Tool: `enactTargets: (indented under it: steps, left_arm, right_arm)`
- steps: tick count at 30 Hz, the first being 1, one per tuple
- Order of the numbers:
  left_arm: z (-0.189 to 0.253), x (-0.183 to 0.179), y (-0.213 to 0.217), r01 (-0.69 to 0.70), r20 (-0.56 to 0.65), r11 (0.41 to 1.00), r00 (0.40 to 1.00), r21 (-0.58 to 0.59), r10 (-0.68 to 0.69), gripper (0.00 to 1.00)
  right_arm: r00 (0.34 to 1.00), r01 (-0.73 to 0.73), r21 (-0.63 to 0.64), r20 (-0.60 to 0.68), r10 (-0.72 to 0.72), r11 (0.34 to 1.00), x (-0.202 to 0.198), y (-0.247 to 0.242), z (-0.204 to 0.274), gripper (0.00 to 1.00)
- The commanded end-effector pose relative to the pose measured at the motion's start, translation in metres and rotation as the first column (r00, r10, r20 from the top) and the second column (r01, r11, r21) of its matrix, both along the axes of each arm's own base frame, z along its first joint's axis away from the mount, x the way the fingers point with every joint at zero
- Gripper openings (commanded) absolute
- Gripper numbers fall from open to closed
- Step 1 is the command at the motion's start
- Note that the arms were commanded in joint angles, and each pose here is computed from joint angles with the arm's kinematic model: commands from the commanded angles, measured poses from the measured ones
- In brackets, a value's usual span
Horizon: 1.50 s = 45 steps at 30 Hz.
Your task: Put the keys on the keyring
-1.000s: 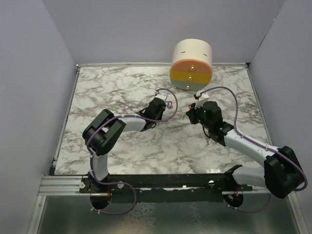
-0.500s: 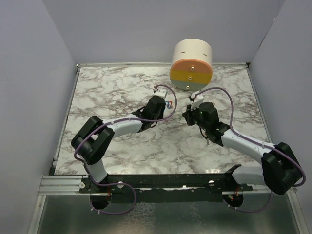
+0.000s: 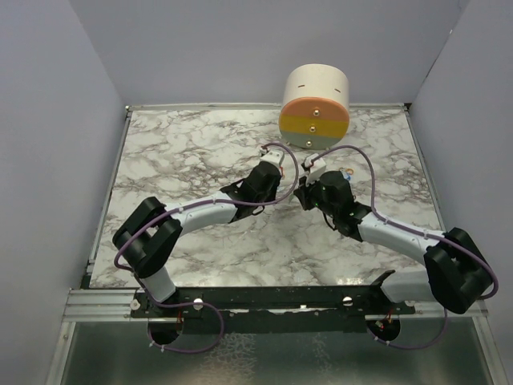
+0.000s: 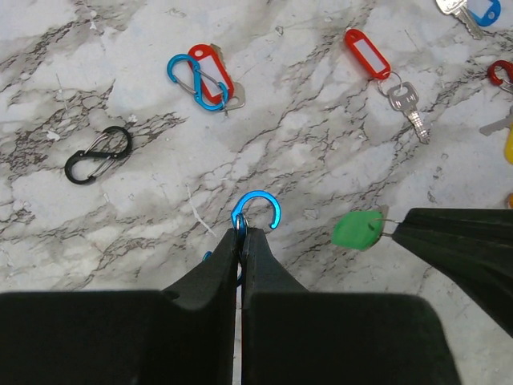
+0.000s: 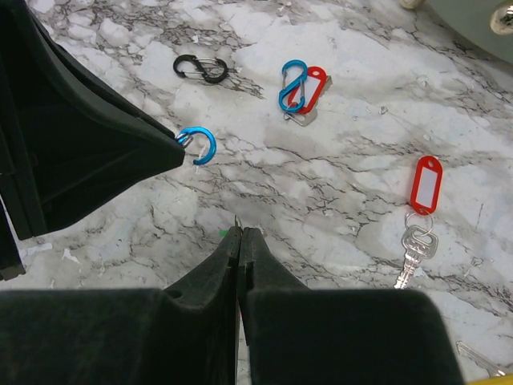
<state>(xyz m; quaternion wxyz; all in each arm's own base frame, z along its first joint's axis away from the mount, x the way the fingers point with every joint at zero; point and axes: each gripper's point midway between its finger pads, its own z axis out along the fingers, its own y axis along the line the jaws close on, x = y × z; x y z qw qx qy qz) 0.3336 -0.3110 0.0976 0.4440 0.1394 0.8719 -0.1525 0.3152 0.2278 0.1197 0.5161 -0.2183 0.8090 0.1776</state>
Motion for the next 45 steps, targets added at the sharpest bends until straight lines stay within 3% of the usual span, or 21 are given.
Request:
enactTargets:
  steps: [1, 45]
  left_arm:
    - [0.029, -0.003, -0.015, 0.024, 0.025, 0.998, 0.999, -0.058, -0.023, 0.00]
    - [0.045, -0.019, -0.044, 0.107, 0.050, 0.989, 0.994, -0.106, -0.102, 0.00]
  right_arm:
    - [0.998, -0.041, 0.018, 0.049, 0.041, 0.999, 0.004, 0.014, 0.013, 0.01]
    - [0.996, -0.059, 0.016, 0.068, 0.058, 0.998, 0.001, 0.025, 0.010, 0.01]
